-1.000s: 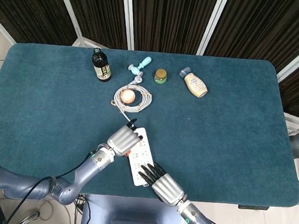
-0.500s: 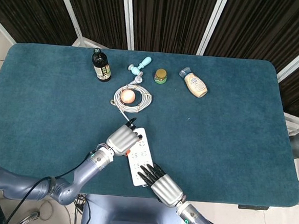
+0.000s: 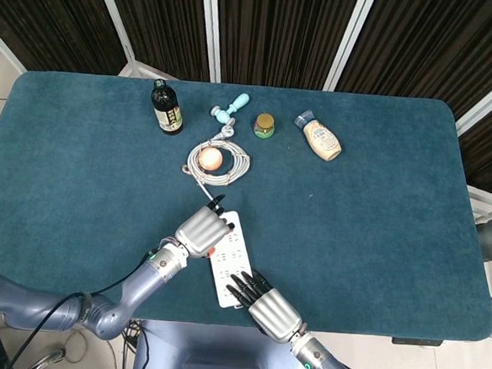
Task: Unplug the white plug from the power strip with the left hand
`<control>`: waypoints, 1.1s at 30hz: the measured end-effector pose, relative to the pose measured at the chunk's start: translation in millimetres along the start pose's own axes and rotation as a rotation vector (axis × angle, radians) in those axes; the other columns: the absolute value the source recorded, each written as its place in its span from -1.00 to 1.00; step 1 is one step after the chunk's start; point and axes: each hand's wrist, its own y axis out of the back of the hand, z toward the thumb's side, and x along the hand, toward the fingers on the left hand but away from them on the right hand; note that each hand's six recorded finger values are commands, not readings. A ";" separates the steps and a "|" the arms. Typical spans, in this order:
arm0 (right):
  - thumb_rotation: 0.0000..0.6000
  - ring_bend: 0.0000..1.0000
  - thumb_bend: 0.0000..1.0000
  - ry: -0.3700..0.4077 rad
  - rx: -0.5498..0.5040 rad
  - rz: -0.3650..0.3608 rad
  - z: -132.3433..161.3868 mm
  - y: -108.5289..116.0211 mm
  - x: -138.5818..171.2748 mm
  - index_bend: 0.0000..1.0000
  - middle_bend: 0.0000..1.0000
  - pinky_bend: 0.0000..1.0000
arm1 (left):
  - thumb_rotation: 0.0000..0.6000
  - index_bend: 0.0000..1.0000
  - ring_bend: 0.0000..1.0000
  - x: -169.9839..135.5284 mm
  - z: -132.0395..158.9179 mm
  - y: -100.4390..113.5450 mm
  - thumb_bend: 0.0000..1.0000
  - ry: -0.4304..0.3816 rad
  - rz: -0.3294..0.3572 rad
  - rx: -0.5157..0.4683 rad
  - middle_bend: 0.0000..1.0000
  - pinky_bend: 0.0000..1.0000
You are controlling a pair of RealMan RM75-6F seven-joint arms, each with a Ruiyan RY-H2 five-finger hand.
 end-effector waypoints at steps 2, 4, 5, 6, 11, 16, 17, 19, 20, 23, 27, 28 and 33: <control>1.00 -0.97 0.42 0.000 -0.002 0.003 0.4 -1.0 0.0 -0.95 -0.97 -0.86 | 1.00 0.37 -0.46 -3.8 -1.6 1.1 -0.27 -0.002 0.004 0.002 0.54 -0.87; 1.00 -0.97 0.42 0.001 -0.003 0.006 1.0 -2.1 -0.2 -0.95 -0.97 -0.86 | 1.00 0.38 -0.46 -6.6 -2.9 2.5 -0.26 -0.004 0.009 0.004 0.54 -0.87; 1.00 -0.97 0.42 0.002 -0.003 0.007 1.4 -2.4 -0.3 -0.95 -0.97 -0.86 | 1.00 0.38 -0.46 -8.0 -3.6 3.2 -0.26 -0.004 0.011 0.003 0.54 -0.87; 1.00 -0.97 0.42 0.003 -0.003 0.007 2.0 -2.7 -0.4 -0.95 -0.97 -0.86 | 1.00 0.38 -0.46 -8.5 -4.0 3.5 -0.27 -0.004 0.011 0.002 0.54 -0.87; 1.00 -0.97 0.42 0.009 -0.002 0.007 4.5 -2.9 -0.9 -0.95 -0.97 -0.85 | 1.00 0.38 -0.45 -4.6 -2.4 4.1 -0.27 -0.005 0.007 -0.001 0.54 -0.87; 1.00 -0.97 0.42 0.003 0.000 0.003 2.2 -1.4 -0.4 -0.95 -0.97 -0.86 | 1.00 0.39 -0.44 1.2 3.0 1.4 -0.26 -0.009 -0.007 -0.002 0.56 -0.86; 1.00 -0.97 0.42 0.002 0.000 0.003 1.4 -1.1 -0.2 -0.95 -0.97 -0.86 | 1.00 0.40 -0.44 2.1 4.2 0.8 -0.26 -0.011 -0.009 0.000 0.56 -0.87; 1.00 -0.97 0.42 -0.003 0.001 0.002 -0.5 -0.4 0.4 -0.95 -0.97 -0.86 | 1.00 0.40 -0.43 3.0 5.8 0.3 -0.26 -0.012 -0.011 0.000 0.56 -0.86; 1.00 -0.97 0.42 -0.004 0.001 0.002 -1.1 -0.1 0.5 -0.95 -0.97 -0.86 | 1.00 0.40 -0.43 3.4 6.3 0.8 -0.26 -0.012 -0.009 0.000 0.56 -0.86; 1.00 -0.97 0.42 -0.004 0.000 0.001 -1.5 0.9 0.4 -0.94 -0.97 -0.86 | 1.00 0.40 -0.43 4.5 7.0 3.2 -0.26 -0.010 -0.002 -0.003 0.57 -0.86; 1.00 -0.97 0.42 0.000 -0.004 0.002 0.2 0.6 0.1 -0.94 -0.97 -0.86 | 1.00 0.41 -0.43 6.2 8.6 7.3 -0.26 -0.012 0.007 -0.002 0.57 -0.86; 1.00 -0.97 0.42 0.001 -0.004 0.003 0.7 0.1 0.1 -0.94 -0.97 -0.86 | 1.00 0.41 -0.43 6.6 8.9 7.9 -0.26 -0.012 0.008 -0.002 0.57 -0.86; 1.00 -0.97 0.42 0.006 -0.003 0.009 2.2 -2.6 1.0 -0.94 -0.97 -0.86 | 1.00 0.42 -0.43 8.7 8.9 9.8 -0.26 -0.008 0.008 -0.002 0.58 -0.86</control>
